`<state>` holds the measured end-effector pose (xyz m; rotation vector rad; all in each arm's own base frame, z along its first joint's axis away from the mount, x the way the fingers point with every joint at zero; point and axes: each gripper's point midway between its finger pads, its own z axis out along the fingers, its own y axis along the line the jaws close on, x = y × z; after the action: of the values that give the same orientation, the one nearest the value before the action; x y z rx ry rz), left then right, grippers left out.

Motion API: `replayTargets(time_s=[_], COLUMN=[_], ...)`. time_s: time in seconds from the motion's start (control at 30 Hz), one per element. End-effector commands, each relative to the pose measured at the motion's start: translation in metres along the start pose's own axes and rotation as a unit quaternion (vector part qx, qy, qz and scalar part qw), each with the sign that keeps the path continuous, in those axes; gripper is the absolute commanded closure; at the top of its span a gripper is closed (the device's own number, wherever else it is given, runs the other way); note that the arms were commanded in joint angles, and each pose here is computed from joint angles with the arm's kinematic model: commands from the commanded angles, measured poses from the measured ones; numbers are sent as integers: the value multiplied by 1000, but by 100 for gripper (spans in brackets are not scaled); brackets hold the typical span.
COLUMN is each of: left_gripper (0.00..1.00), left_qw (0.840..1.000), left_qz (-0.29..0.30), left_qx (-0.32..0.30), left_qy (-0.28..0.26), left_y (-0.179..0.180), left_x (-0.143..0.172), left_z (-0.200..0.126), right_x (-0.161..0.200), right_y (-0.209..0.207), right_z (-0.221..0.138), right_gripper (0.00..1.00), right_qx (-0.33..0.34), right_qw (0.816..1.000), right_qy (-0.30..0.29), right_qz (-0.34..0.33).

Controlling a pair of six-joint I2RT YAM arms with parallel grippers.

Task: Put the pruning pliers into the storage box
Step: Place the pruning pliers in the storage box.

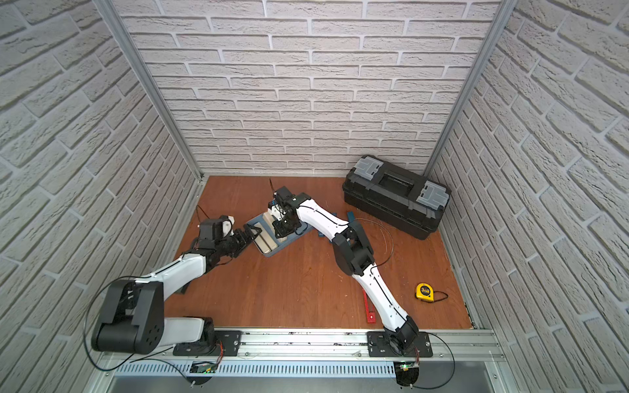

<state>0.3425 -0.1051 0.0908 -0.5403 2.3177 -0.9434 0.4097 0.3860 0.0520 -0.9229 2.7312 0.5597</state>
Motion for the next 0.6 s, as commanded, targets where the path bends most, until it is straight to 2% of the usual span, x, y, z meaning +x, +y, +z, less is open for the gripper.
replayTargets(time_s=[0.0, 0.57], left_gripper=[2, 2], left_qw=[999, 999], left_qz=[10, -4], left_qx=[23, 34], left_qy=[-20, -21], left_y=[-10, -1], left_x=[-13, -15], left_z=[2, 21], right_x=[-13, -2], right_y=[9, 14], right_z=[-7, 8], right_gripper=[97, 96], right_qx=[-6, -18], right_qw=[1000, 1000], right_qy=[-21, 2], right_qz=[-12, -10])
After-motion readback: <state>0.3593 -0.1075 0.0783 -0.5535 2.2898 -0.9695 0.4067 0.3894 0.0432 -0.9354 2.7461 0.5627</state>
